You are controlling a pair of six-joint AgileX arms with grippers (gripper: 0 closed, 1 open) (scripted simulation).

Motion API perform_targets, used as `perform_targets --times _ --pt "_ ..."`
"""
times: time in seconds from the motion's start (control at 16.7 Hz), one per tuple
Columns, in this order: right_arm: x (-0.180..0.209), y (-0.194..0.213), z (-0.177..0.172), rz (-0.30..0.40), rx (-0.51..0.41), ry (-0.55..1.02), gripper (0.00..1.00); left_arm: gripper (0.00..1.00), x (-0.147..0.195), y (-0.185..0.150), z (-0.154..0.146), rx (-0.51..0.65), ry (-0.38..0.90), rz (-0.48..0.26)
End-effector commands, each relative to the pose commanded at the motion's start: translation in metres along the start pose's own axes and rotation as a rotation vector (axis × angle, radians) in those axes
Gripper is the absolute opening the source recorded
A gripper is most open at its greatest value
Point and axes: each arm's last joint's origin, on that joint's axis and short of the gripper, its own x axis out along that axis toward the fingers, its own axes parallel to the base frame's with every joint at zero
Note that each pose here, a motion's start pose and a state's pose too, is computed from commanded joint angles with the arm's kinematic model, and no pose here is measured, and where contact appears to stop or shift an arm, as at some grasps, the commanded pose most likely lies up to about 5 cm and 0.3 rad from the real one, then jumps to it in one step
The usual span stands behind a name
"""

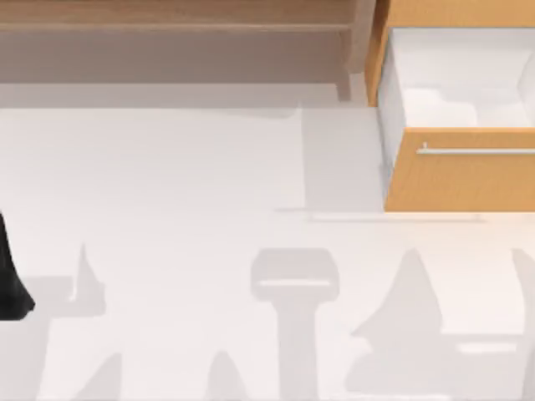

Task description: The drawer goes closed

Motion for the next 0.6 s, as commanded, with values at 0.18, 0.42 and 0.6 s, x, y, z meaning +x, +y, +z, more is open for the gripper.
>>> perform_targets --times 0.18,0.42,0.6 --pt "0.000 0.000 0.000 0.000 0.000 0.000 1.00 1.00 0.000 0.000 0.000 0.000 0.000 0.000" --pt "0.003 0.006 -0.006 0.014 -0.030 0.002 1.00 1.00 0.000 0.000 0.000 0.000 0.000 0.000" --pt "0.014 0.025 -0.028 0.049 -0.141 0.008 1.00 1.00 0.000 0.000 0.000 0.000 0.000 0.000"
